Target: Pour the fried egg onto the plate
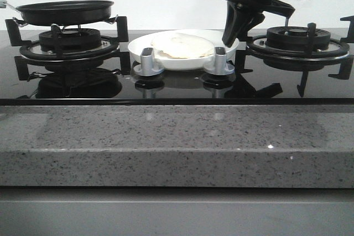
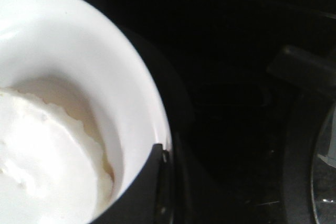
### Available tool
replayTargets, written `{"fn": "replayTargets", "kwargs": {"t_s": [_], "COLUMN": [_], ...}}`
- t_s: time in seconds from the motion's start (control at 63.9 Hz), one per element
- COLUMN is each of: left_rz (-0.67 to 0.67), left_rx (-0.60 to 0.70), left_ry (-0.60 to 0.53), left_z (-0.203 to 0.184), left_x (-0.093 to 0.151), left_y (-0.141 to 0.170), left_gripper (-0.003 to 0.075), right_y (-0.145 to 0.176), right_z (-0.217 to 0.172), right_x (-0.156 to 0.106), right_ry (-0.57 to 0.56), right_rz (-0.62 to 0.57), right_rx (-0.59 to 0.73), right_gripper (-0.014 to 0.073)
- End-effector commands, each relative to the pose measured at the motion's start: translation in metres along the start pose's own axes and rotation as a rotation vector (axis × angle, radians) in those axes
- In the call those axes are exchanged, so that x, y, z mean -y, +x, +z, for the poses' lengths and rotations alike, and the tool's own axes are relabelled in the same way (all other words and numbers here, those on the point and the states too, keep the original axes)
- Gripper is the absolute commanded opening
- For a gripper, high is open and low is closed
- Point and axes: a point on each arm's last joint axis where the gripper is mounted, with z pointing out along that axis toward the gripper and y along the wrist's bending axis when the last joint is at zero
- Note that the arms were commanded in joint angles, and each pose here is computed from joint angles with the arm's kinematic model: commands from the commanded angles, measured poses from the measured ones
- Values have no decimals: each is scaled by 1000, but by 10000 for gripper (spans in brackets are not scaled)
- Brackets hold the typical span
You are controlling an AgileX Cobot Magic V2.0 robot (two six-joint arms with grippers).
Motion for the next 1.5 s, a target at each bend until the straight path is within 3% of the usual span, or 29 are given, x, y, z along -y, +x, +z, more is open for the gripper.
{"fn": "replayTargets", "kwargs": {"t_s": [0.0, 0.156, 0.344, 0.688, 0.845, 0.97, 1.22, 1.392, 1.486], "left_rz": [-13, -13, -13, -13, -13, -13, -13, -13, -13], "left_rx": [103, 103, 103, 103, 103, 103, 103, 103, 103], "left_ry": [-9, -9, -9, -9, -9, -9, -9, -9, -9], "left_z": [-2, -2, -2, -2, -2, -2, -2, -2, -2], "left_x": [-1, -1, -1, -1, -1, -1, -1, -1, -1], "left_y": [-16, -16, -16, -16, -16, -16, -16, -16, -16], "left_gripper": [-19, -19, -19, -19, -19, -19, -19, -19, -19], "right_y": [-9, -10, -16, -16, -15, -11, 20, 58, 83], "right_z": [-41, -46, -71, -94, -109, -135, -180, -198, -210], "right_x": [-11, -9, -10, -17, -18, -16, -17, -15, -17], "right_ry": [-15, -3, 17, 17, 53, 172, 287, 327, 323], "right_rz": [-29, -33, -61, -86, -62, -57, -60, -49, -61], "right_rx": [96, 87, 91, 68, 94, 144, 159, 125, 189], "right_gripper": [69, 183, 195, -74, -60, -60, -60, -60, -60]}}
